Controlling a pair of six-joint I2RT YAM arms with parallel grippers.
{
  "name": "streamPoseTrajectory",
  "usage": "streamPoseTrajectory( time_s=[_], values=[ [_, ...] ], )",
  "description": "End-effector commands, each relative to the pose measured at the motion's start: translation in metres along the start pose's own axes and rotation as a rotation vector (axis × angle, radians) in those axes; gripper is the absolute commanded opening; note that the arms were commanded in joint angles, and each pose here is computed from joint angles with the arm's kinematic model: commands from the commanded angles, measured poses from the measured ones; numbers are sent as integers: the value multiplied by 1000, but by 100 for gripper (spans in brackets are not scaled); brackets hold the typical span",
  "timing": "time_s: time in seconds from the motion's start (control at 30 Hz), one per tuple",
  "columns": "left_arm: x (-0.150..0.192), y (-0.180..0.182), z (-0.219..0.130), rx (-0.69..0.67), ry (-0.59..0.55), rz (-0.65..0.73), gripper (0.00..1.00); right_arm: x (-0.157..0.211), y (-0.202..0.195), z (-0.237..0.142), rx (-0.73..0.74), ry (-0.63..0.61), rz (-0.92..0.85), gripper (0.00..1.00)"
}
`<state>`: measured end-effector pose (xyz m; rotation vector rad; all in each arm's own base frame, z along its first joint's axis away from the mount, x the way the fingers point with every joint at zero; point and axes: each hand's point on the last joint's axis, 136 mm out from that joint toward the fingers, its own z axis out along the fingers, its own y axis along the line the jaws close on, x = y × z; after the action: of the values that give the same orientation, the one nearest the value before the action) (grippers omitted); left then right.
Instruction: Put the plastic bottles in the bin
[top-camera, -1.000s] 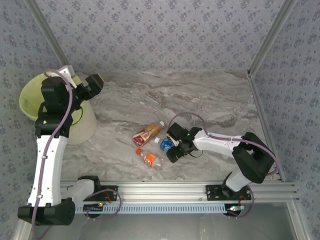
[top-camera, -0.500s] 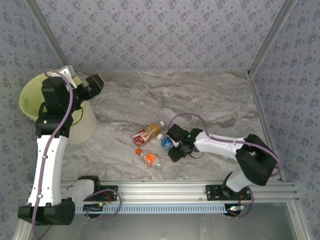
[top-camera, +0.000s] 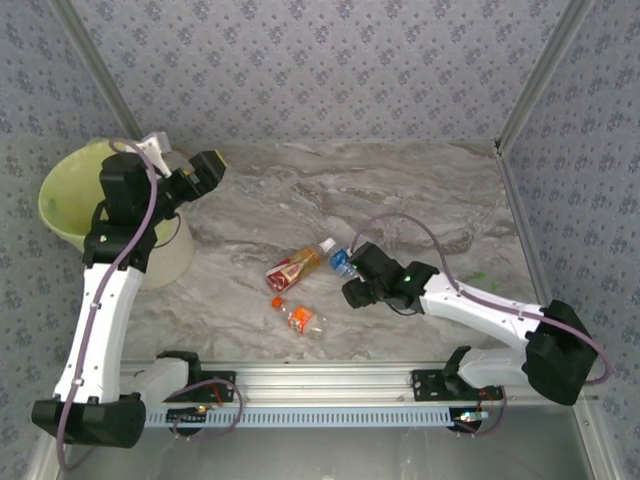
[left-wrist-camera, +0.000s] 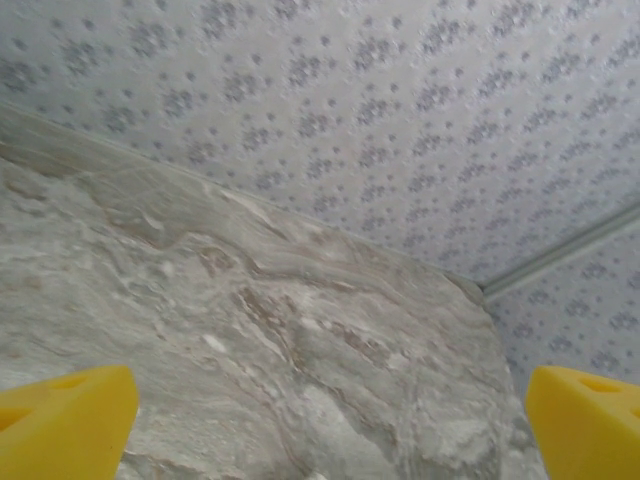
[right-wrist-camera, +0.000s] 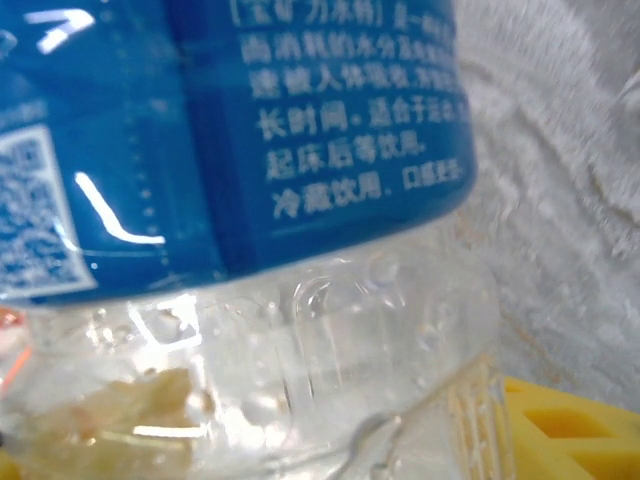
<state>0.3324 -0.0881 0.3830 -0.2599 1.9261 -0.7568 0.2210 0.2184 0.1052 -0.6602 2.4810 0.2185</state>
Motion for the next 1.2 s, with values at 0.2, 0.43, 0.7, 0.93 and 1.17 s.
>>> streamPoseTrajectory(
  time_s=[0.2, 0.43, 0.7, 0.93, 1.17],
  values=[
    [33, -44, 34, 163, 121, 16, 100, -71, 9, -24, -108, -394, 177, 56],
    [80, -86, 64, 327, 276, 57, 98, -111, 35, -38, -267, -551, 165, 56],
    [107, -118, 84, 401, 341, 107, 87, -147, 59, -54, -388, -657, 112, 56],
    [116, -118, 92, 380, 359, 109, 78, -165, 65, -58, -415, -705, 102, 56],
    [122, -115, 91, 365, 368, 168, 50, -170, 73, -51, -440, -696, 95, 56]
  ],
)
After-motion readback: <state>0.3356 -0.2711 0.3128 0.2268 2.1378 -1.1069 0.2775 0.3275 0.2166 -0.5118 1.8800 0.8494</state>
